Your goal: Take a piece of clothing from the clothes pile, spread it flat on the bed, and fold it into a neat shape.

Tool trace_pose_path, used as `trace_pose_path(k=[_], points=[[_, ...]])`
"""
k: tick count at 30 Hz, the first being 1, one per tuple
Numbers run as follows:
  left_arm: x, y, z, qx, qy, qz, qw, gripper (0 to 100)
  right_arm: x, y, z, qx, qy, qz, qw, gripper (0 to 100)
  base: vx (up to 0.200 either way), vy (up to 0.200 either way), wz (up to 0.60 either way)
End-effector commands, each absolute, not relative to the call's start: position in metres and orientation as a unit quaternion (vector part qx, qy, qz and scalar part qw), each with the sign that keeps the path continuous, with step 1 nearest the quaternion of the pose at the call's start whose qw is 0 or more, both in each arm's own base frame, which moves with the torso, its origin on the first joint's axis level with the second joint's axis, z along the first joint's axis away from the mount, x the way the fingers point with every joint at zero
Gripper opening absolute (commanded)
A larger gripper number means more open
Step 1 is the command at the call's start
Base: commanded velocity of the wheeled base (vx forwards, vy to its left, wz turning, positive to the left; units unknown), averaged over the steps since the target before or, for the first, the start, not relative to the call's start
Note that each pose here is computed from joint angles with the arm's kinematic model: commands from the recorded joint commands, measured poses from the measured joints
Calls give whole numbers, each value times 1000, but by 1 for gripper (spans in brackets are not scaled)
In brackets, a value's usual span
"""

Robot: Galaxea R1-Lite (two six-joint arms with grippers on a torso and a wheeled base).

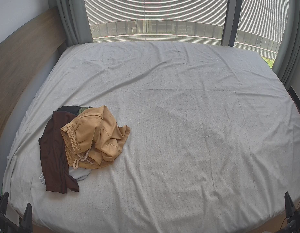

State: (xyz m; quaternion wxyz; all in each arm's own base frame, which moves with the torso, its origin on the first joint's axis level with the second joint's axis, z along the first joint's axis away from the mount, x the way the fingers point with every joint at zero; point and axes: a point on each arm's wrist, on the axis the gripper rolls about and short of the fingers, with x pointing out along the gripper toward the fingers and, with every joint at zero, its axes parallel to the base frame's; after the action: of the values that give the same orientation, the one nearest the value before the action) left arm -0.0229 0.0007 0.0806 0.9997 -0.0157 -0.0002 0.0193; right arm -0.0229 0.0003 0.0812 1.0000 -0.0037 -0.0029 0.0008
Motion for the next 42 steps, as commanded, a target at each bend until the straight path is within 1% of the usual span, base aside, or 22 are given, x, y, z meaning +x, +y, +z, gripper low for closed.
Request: trace_pose_path(k=[1,23,25,26,27,28,29,30,31,33,34,36,37,38,39,40,41,42], points=[[-22,1,75,-16,4,19,1000,100,-23,0,76,-4,-2,1,1000,100,0,0,0],[-22,1,75,-14,4,18,1000,100,-23,0,76,-4,-2,1,1000,100,0,0,0],[-23,1,78,-15,-6,20,1000,100,-23,0,76,-4,-2,1,1000,100,0,0,0],[-24,1,81,-15,-12,21,1000,100,-23,0,76,-4,-2,1,1000,100,0,0,0],[-28,1,109,-18,-58,26,998,100,-23,0,76,-4,-2,1,1000,100,0,0,0],[-30,1,135,-19,-85,28,996,100,-23,0,76,-4,-2,1,1000,100,0,0,0],[-27,2,151,-19,-85,26,996,100,-23,0,76,-4,-2,1,1000,100,0,0,0],[-21,2,155,-18,-67,17,997,100,-23,0,76,-4,-2,1,1000,100,0,0,0],[-21,2,155,-18,-67,17,997,100,-23,0,76,-4,-2,1,1000,100,0,0,0],[-5,1,150,-37,-9,-33,999,100,-23,0,76,-3,-2,1,1000,100,0,0,0],[-2,0,149,-46,4,-44,998,100,-23,0,76,-3,-2,2,1000,100,0,0,0],[13,-2,155,-94,39,-60,993,100,-23,0,76,-2,-2,1,1000,100,0,0,0],[15,-2,157,-102,41,-61,992,100,-23,0,76,-2,-2,1,1000,100,0,0,0],[31,-4,172,-154,57,-60,985,100,-23,0,76,-2,-2,1,1000,100,0,0,0],[39,-5,177,-175,66,-59,981,100,-23,0,76,-2,-2,0,1000,100,0,0,0],[42,-6,179,-182,67,-60,979,100,-23,0,76,-2,-2,0,1000,100,0,0,0],[60,-8,186,-206,81,-64,973,100,-23,0,76,-2,-2,0,1000,100,0,0,0],[70,-9,189,-210,86,-66,972,100,-23,0,76,-2,-2,1,1000,100,0,0,0]])
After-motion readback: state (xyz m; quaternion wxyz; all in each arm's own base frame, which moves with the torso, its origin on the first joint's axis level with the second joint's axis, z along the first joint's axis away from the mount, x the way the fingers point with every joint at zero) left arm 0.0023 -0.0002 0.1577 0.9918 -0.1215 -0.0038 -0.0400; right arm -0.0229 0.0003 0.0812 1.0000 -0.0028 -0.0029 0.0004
